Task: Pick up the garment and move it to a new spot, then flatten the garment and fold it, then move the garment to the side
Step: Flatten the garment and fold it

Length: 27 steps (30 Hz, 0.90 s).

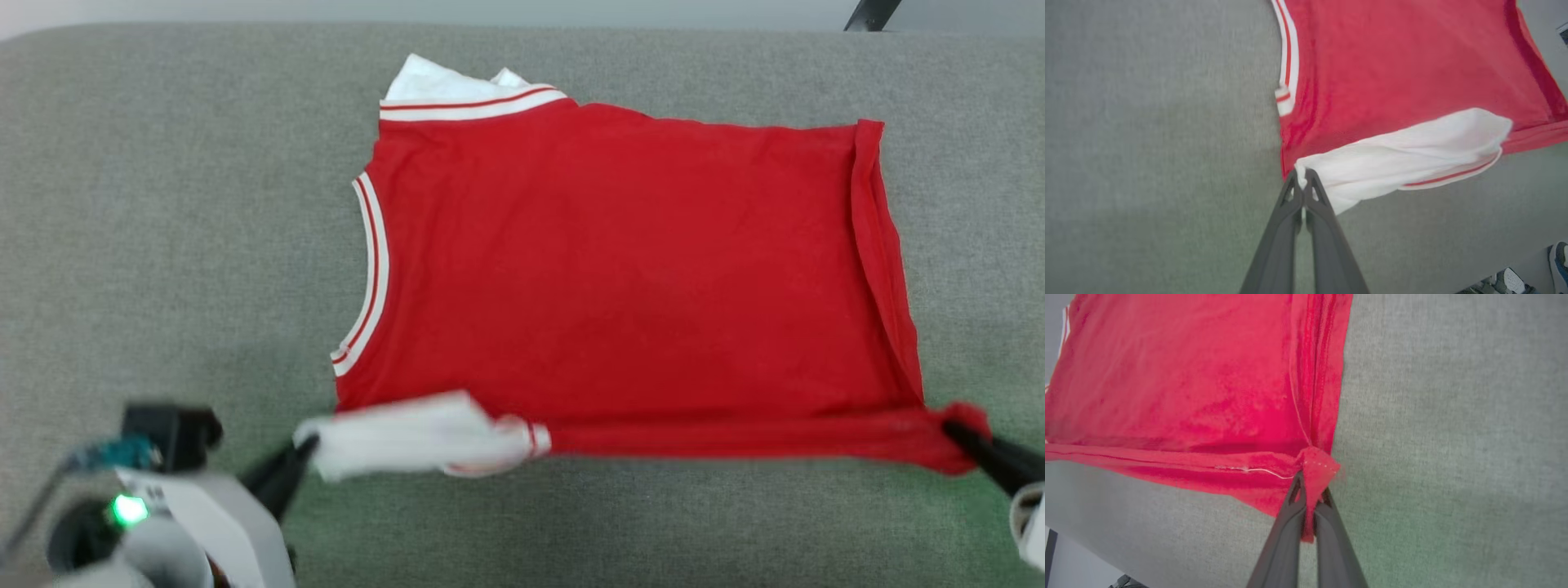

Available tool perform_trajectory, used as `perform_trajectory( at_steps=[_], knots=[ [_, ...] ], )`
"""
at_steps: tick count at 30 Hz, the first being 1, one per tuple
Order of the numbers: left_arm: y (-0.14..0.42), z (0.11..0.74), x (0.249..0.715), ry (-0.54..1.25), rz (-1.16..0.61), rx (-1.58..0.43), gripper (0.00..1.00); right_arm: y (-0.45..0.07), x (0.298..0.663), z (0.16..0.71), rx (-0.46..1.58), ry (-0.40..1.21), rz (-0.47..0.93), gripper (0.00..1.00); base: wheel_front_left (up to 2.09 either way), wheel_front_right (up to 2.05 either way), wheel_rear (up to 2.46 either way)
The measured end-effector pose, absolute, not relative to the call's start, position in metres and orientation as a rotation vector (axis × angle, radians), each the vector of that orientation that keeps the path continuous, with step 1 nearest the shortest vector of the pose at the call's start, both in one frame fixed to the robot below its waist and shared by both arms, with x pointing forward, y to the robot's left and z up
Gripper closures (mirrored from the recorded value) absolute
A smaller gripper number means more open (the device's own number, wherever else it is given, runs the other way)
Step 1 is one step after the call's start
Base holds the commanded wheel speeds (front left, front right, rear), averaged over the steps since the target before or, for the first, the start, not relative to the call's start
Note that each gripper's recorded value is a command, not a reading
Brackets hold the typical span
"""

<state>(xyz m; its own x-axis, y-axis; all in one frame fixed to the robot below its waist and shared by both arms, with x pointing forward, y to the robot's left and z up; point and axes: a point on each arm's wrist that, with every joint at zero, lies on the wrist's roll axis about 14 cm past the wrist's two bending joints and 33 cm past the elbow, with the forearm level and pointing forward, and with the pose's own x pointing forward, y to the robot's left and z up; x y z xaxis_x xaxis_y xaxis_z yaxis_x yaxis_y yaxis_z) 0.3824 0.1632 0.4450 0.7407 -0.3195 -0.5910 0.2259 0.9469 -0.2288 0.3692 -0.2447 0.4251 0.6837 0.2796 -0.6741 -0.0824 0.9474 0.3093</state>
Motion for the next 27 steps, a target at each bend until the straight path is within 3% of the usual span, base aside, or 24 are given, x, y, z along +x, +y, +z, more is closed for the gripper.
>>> perform_trajectory(
  at_steps=[13, 27],
  knots=[
    [0.152, 0.487, 0.479, 0.574, -0.412, 0.031, 1.0, -0.236, 0.443, 0.449, 0.137, 0.746, 0.223, 1.0, 0.0, 0.0, 0.0],
    [0.125, 0.412, 0.5, 0.911, -0.479, 0.034, 1.0, -0.225, 0.459, 0.401, 0.067, 0.963, 0.251, 1.0, 0.0, 0.0, 0.0]
  ],
)
